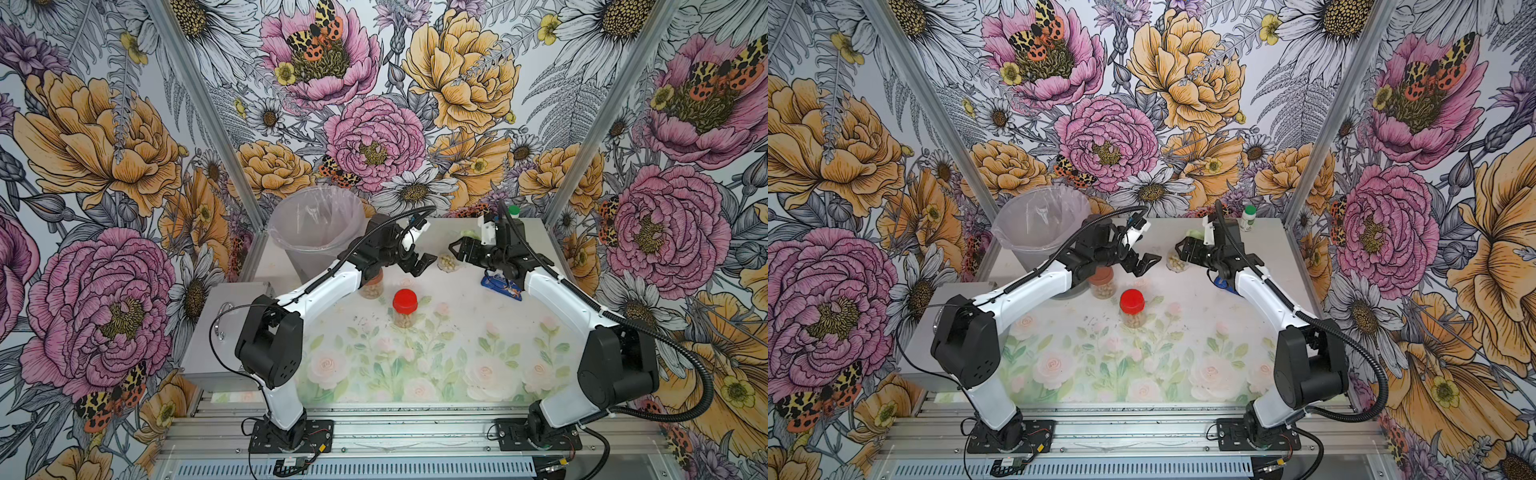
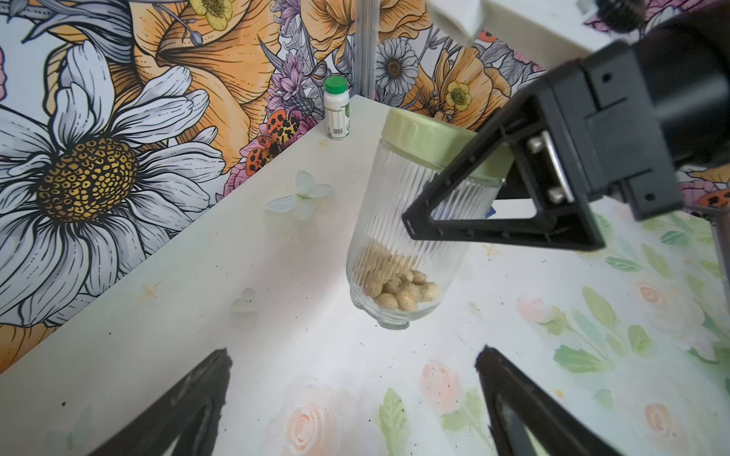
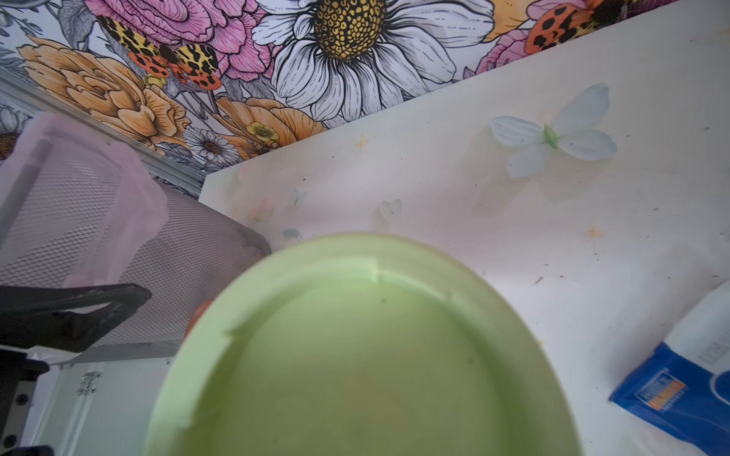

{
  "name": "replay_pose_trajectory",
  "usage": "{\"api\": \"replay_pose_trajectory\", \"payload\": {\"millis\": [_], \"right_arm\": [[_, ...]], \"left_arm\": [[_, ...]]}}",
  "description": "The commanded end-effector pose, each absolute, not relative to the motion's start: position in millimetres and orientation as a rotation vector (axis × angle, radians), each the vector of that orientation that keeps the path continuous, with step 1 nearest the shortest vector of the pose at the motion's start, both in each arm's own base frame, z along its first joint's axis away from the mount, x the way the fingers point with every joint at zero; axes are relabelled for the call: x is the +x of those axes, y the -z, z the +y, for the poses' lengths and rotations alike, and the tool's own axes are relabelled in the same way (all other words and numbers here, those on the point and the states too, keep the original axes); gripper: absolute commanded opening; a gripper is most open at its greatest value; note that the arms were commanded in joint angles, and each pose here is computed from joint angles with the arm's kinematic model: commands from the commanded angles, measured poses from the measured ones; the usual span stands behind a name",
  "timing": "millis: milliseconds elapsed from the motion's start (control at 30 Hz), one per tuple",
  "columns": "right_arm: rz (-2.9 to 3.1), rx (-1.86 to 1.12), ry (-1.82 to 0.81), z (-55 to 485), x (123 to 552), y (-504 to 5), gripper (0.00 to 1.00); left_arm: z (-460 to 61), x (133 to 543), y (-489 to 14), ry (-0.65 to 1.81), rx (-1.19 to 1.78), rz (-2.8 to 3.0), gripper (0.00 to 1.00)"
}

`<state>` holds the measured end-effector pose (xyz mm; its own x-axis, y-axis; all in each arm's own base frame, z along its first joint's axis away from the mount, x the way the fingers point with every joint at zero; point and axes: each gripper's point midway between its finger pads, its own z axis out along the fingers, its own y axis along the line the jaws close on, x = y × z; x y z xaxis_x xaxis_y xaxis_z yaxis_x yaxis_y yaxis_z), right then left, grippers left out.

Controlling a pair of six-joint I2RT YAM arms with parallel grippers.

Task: Empty moldy peanuts from jars
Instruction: Pick up the jar from the center of the board.

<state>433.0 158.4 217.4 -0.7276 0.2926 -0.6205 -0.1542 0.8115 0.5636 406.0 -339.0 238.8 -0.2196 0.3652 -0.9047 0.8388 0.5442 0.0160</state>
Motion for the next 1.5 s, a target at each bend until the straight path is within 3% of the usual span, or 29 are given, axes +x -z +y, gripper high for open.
{"api": "replay_pose_trajectory", "payload": {"millis": [0,667,1467], "right_arm": [[2.089,0.043,-0.929,172.0,430.3,-287.1,0.47],[2.001,-0.064,-1.066,195.3,398.2,-336.1,0.47],[1.983,-0.117,-1.113,211.4,381.1,-347.3,0.48]], "left_arm": [[-349.2,389.1,-262.6,0.614,1.078,1.65,0.99],[-378.5,391.9,-259.8,0.681,1.119,1.699,0.99],[-388.4,399.3,-252.8,0.65,1.13,1.685,0.99]]}}
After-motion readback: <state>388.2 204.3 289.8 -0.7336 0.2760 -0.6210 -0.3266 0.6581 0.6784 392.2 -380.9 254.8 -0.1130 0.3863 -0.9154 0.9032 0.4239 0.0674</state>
